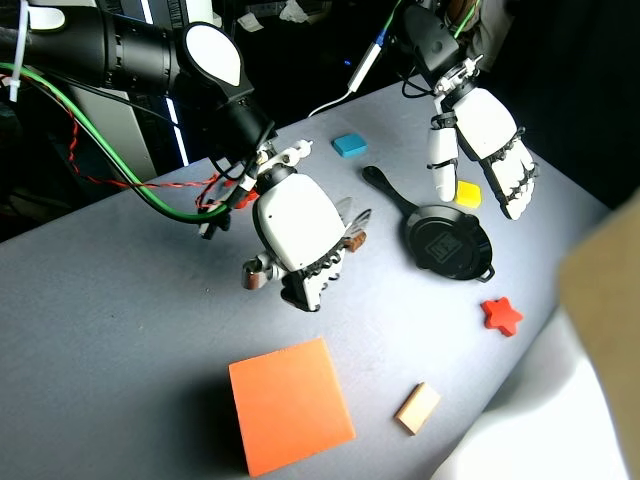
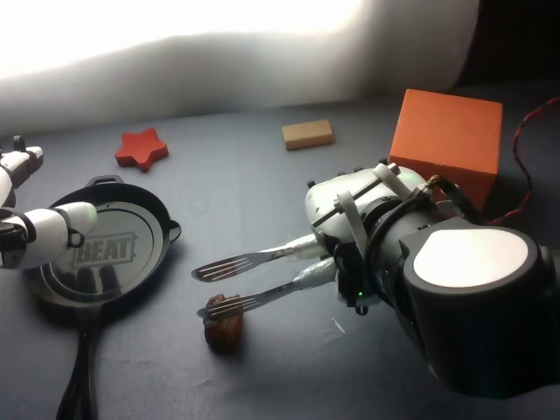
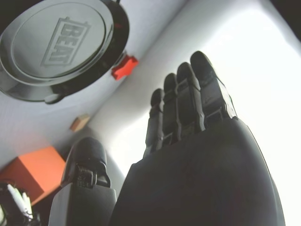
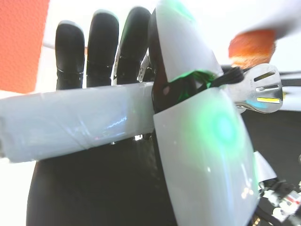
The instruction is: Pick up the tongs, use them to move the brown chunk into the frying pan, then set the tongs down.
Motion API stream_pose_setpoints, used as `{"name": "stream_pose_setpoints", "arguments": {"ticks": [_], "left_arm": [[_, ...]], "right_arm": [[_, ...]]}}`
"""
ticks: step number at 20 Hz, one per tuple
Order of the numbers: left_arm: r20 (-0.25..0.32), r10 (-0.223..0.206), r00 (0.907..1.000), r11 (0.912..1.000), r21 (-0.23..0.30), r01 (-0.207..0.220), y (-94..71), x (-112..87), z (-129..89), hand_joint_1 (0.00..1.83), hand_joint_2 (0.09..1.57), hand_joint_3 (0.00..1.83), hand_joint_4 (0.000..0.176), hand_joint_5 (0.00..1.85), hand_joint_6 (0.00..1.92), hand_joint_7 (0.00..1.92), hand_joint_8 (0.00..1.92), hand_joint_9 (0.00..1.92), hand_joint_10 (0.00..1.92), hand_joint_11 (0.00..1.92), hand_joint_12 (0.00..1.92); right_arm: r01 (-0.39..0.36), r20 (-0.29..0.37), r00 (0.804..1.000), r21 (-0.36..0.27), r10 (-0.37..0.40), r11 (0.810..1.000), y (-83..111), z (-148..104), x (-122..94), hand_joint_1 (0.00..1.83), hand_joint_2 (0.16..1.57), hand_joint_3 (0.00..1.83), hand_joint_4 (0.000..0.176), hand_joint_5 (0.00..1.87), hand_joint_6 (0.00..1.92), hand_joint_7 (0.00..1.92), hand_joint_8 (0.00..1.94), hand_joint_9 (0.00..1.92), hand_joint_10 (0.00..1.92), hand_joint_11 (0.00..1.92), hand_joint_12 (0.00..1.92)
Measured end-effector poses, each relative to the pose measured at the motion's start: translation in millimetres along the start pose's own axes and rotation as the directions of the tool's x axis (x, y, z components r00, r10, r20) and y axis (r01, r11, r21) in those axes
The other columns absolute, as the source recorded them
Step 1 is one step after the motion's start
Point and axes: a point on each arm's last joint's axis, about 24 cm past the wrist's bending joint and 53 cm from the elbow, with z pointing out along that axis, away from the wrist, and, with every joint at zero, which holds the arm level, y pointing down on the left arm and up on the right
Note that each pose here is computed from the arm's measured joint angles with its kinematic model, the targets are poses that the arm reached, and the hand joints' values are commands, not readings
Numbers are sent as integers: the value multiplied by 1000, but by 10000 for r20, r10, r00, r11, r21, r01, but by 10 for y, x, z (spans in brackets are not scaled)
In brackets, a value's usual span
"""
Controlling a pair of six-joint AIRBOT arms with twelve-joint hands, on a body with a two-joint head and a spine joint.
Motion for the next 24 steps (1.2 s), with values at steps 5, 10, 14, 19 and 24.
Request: {"name": "stream_pose_setpoints", "arguments": {"ticks": [5,10,14,19,24], "left_arm": [[5,4,10000,10000,5,-4,-1,-1,0,17,1295,0,32,113,4,168,2,157,3,0,493],[0,-1,10000,10000,1,1,-1,0,-1,42,1290,0,29,122,8,167,3,155,3,0,492],[-69,-17,10000,10000,37,17,-18,27,-17,10,1296,1,28,129,6,173,3,159,3,0,516],[-45,-40,10000,10000,50,41,-27,19,-16,2,1294,2,30,136,4,187,4,176,2,0,512],[-43,-42,10000,10000,45,42,-25,18,-15,19,1293,0,27,131,0,187,1,175,0,0,515]], "right_arm": [[-78,-10,10000,294,78,9995,-108,11,7,1139,1182,5,0,850,1213,965,683,852,863,476,1592],[70,-191,9998,450,-62,9990,-196,23,108,1102,1208,2,0,802,1259,1031,360,825,754,444,1581],[122,-353,9993,558,-102,9984,-237,24,160,1095,1220,3,0,779,1287,1012,331,801,754,414,1585],[82,-358,9993,239,-73,9997,-95,-57,96,1034,1181,0,0,725,641,984,268,696,806,329,1597],[195,-478,9987,208,-185,9996,-115,-79,159,1016,1172,0,0,750,456,954,229,646,804,275,1603]]}}
